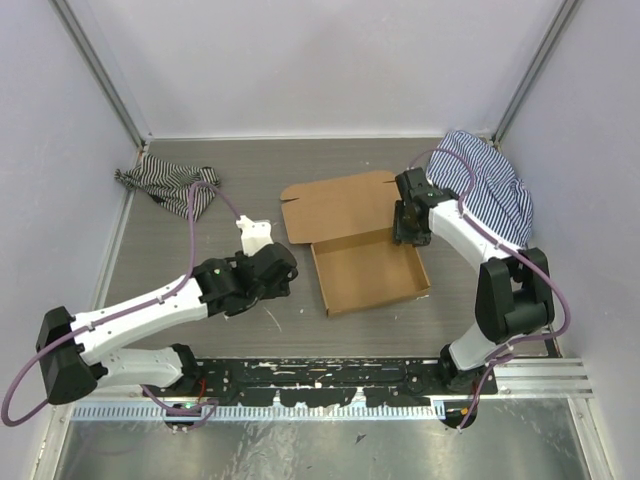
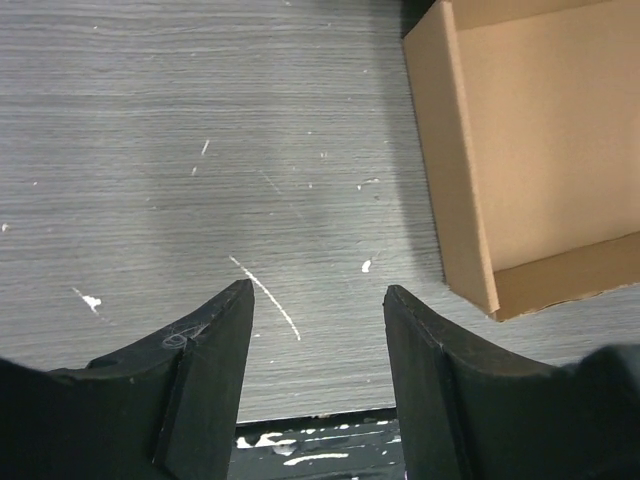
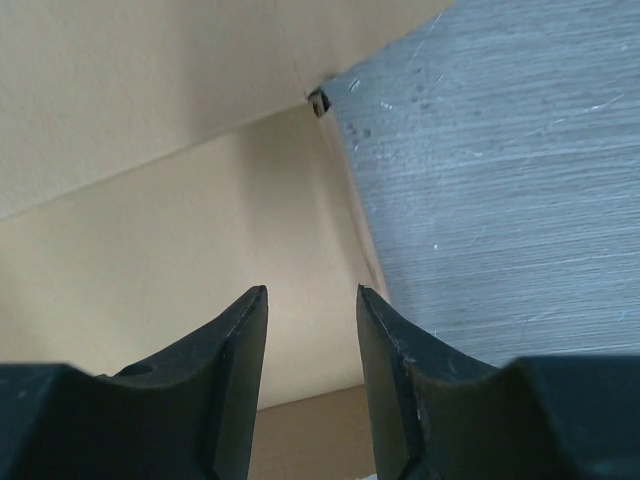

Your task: Fold the paper box

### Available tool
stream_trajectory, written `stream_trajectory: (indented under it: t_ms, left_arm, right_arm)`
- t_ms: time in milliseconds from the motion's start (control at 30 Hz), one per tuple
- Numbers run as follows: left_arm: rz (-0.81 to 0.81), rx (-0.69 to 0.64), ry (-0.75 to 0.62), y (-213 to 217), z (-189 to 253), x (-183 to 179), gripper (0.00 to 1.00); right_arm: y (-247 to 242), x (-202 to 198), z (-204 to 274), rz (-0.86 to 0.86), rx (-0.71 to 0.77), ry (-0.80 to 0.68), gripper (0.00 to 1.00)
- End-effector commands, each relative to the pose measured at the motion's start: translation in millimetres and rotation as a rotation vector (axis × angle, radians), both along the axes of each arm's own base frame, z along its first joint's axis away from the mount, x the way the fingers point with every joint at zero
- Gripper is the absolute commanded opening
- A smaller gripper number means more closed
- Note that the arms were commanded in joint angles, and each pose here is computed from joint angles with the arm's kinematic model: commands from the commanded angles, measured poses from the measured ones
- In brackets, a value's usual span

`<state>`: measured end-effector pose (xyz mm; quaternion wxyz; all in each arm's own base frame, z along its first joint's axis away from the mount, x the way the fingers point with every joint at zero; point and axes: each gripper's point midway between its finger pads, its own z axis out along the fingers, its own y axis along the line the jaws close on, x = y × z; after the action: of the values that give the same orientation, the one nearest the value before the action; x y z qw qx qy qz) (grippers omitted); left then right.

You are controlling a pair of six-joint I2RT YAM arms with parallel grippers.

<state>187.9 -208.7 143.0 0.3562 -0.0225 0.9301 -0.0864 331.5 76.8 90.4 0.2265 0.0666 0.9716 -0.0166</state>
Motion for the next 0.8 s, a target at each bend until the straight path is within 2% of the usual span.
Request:
stream_trajectory:
  t_ms: [0,167,367,500,700,767]
  left_arm:
    - [-0.019,-0.079,-0.049,-22.8,19.6,12.3,0.62]
    - [-0.021,-0.063,-0.024,-26.3,8.9,13.5,0.62]
    - [-0.015,-0.044,-0.01,-22.7,-0.8,12.3,0.62]
    - [-0.006,-0.036,0.003,-20.2,-7.8,11.5,0.62]
    - [0.018,0.015,0.011,-5.4,-17.7,9.8,0.62]
    - [0.031,0.037,0.015,4.1,-22.7,8.9,0.63]
  right_arm:
    - [4.0,5.6,23.0,0.064,0.027,-0.102,0.47]
    - [-14.2,-1.6,8.5,0.031,-0.066,-0.068,0.5]
    - [-20.8,0.1,15.7,0.005,-0.083,-0.107,0.56]
    - [-21.1,1.2,0.6,0.004,-0.083,-0.065,0.55]
    - [-8.7,-4.4,-28.9,0.022,-0.026,0.008,0.45]
    - [-1.7,-6.7,-34.6,0.036,0.013,0.019,0.29]
